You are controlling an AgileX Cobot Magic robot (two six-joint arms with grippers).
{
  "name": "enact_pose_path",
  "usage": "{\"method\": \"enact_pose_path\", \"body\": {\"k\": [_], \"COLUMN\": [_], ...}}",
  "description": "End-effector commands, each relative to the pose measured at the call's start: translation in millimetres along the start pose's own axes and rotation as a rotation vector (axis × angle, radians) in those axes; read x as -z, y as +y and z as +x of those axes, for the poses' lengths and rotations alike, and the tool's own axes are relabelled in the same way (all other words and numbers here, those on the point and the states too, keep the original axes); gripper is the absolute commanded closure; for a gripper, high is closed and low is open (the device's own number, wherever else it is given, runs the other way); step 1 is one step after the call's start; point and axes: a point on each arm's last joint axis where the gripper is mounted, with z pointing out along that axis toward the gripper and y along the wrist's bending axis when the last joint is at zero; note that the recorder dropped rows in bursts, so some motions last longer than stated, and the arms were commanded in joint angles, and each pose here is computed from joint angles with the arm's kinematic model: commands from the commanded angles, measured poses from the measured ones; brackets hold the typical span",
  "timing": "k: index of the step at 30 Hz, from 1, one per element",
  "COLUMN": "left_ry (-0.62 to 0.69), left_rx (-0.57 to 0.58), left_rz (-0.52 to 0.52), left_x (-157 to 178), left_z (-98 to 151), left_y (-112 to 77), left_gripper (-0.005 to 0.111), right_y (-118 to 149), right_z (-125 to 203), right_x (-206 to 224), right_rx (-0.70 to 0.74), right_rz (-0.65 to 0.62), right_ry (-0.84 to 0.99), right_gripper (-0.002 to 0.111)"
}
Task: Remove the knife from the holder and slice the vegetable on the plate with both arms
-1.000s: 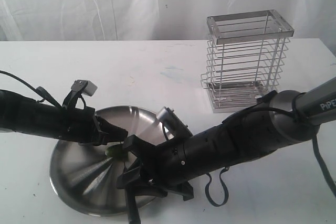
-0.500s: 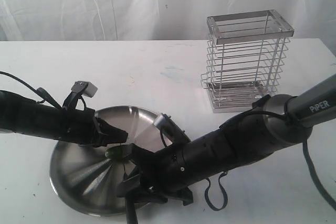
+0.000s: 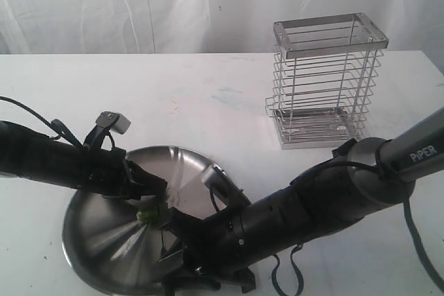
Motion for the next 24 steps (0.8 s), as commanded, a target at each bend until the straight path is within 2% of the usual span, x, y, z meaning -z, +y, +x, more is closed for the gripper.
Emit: {"method": "enact_pose_path", "body": {"k": [1, 5, 10, 14, 19, 24], "left_ry": [0.065, 0.063, 0.015, -0.032, -0.090, -0.015], "left_rx": [-0.007, 0.000, 0.022, 0.002, -0.037, -0.040], "left_rz": [-0.021, -0.021, -0.040, 0.014, 0.090, 0.197], "left_x": [-3, -3, -3, -3, 5, 21], "left_z": [11, 11, 3, -9, -24, -30], "left_y": [2.6, 2.6, 5.1, 1.8, -10.5, -33.4], "left_gripper": [0.107, 0.107, 0.107, 0.107, 0.107, 0.107], "right_y": [-9, -5, -5, -5, -5, -4], "right_z": [10, 13, 12, 12, 12, 12], "right_x": [-2, -2, -2, -2, -2, -2], "right_rx": [-0.015, -0.063, -0.124, -0.138, -0.138, -0.138], "right_rz": [0.031, -0.008, 0.005, 0.006, 0.006, -0.001], "right_ry": [0.056, 0.091, 0.081, 0.081, 0.081, 0.083], "right_gripper": [0.108, 0.108, 0.108, 0.108, 0.108, 0.108]}}
